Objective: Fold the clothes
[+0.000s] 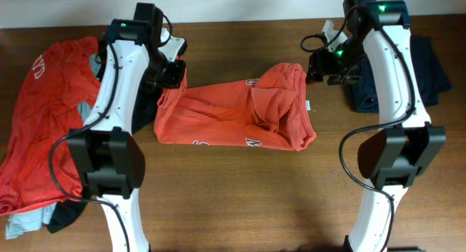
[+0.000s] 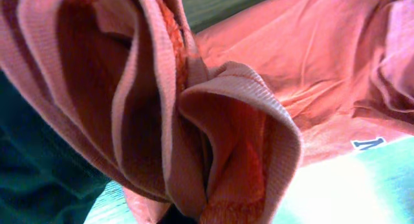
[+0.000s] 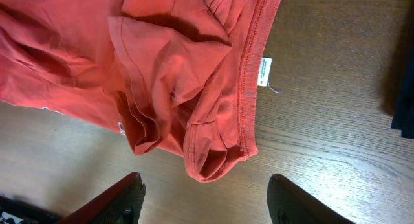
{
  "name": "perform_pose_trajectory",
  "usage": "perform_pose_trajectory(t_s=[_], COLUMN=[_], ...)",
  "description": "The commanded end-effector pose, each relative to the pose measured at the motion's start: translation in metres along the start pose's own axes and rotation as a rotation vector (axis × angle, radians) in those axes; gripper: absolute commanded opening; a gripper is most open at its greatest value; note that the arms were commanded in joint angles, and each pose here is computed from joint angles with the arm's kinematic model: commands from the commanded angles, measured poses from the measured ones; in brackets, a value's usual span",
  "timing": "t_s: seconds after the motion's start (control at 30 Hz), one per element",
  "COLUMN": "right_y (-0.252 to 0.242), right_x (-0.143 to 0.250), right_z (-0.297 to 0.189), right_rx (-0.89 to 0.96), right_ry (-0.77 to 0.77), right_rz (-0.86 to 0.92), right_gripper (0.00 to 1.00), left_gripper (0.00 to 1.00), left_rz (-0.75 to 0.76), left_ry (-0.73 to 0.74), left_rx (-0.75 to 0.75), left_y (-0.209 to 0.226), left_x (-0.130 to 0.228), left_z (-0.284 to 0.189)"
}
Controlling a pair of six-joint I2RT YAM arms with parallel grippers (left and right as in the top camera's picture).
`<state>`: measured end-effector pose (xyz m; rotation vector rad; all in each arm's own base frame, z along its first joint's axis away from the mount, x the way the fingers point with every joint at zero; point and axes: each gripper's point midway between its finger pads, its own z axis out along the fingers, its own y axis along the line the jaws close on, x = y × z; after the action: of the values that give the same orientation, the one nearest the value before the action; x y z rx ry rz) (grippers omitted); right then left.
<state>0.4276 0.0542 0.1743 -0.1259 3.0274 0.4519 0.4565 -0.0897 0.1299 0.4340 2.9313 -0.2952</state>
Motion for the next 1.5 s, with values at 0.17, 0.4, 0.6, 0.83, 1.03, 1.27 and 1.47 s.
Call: perform_pose_trajectory(t_s=[0.17, 0.4, 0.6, 0.83, 1.03, 1.27, 1.47], right_y=[0.006, 0.004, 0.004, 0.004, 0.004, 0.004, 0.004], right_x=[-0.001, -0.001, -0.001, -0.001, -0.002, -0.008, -0.008], right_z=[-0.015, -0.015, -0.015, -0.015, -0.015, -0.015, -0.016], right_rx=[-0.009, -0.002, -0.002, -0.002, -0.002, 0.0, 0.0], right_ry=[-0.04, -0.04, -0.04, -0.04, -0.043, -0.066, -0.068], right_rz=[-0.021, -0.021, -0.021, -0.021, -0.022, -0.029, -0.029], right_gripper=[0.66, 0.66, 0.66, 0.66, 0.67, 0.67, 0.71], left_gripper=[0.01, 0.28, 0.84, 0.96, 0.98, 0.98, 0.81], left_rz=[0.05, 0.123, 0.171, 0.129, 0.022, -0.09, -0.096], left_ry=[0.068, 0.127, 0.114, 0.098, 0.081, 0.082, 0.056], left_rx=[0.013, 0.031, 0.035, -0.002, -0.046, -0.065, -0.074], left_y=[-0.016, -0.051, -0.071, -0.047, 0.007, 0.062, 0.071], left_x=[0.003, 0.008, 0.003, -0.002, -0.002, 0.006, -0.001], left_z=[0.03, 0.059, 0.065, 0.049, 0.025, 0.029, 0.036])
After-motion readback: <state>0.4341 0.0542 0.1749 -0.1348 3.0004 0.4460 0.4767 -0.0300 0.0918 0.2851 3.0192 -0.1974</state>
